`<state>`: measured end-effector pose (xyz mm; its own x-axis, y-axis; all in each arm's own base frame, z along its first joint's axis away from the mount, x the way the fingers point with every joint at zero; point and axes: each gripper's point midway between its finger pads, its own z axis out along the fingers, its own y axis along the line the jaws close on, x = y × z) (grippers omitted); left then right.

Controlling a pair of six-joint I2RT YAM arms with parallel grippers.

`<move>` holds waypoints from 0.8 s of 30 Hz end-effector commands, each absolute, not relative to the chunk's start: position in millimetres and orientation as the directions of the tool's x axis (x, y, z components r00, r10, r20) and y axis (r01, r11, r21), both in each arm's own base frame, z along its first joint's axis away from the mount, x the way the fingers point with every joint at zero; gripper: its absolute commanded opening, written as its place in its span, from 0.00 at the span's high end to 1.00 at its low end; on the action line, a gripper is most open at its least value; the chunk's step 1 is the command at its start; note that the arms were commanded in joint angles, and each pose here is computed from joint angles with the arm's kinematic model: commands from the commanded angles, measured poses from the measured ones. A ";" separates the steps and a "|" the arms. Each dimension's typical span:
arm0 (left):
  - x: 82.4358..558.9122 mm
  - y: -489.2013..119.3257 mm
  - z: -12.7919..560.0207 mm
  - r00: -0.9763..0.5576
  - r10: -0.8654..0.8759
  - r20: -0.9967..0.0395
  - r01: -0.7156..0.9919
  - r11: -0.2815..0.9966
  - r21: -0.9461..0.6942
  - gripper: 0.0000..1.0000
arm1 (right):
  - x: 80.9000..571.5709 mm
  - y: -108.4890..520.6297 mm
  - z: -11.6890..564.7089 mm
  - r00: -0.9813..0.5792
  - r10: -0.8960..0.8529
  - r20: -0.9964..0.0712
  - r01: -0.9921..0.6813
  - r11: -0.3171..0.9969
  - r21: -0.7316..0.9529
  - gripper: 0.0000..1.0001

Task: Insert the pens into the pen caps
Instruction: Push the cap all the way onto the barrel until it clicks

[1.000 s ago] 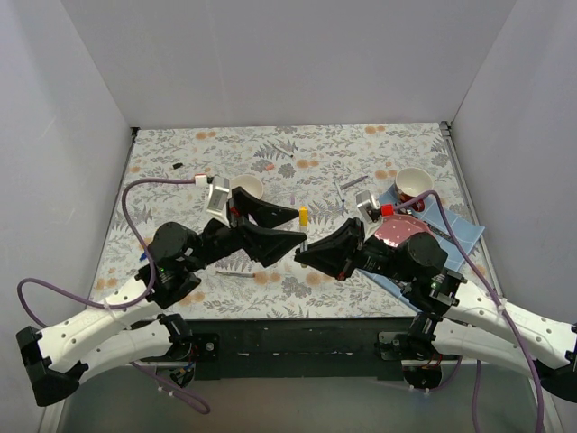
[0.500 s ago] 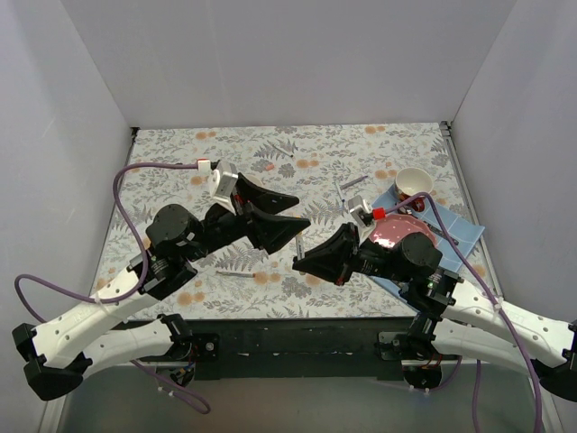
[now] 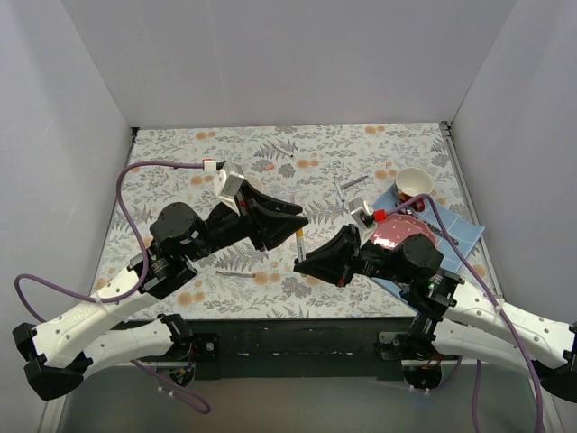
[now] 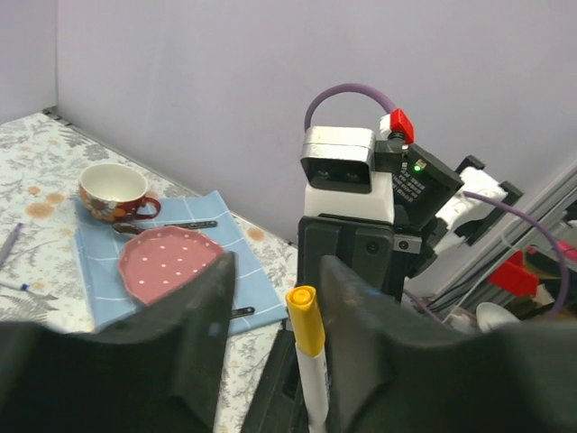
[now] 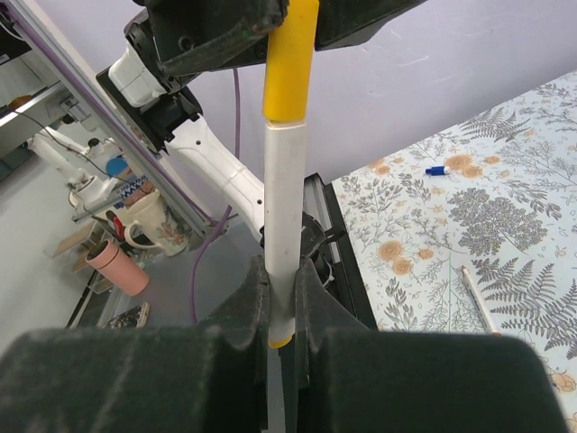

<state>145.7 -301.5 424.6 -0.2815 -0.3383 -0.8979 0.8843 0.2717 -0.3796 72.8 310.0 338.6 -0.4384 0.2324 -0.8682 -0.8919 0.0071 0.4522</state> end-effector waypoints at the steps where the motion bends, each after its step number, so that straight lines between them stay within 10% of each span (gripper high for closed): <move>1: 132.4 -303.8 435.6 -0.295 -0.343 -0.892 0.905 0.198 -0.376 0.72 | 68.8 303.2 356.5 -0.395 0.284 -0.874 -0.914 -0.021 0.406 0.99; 5: 118.9 -312.1 415.2 -0.401 -0.304 -0.864 0.886 0.112 -0.450 1.00 | 71.4 299.9 369.8 -0.355 0.310 -0.882 -0.928 -0.004 0.372 0.99; 24: 88.4 -328.6 316.1 -0.682 -0.163 -0.713 0.728 -0.058 -0.683 1.00 | 99.0 277.1 486.2 -0.120 0.482 -0.868 -0.959 0.169 0.227 0.99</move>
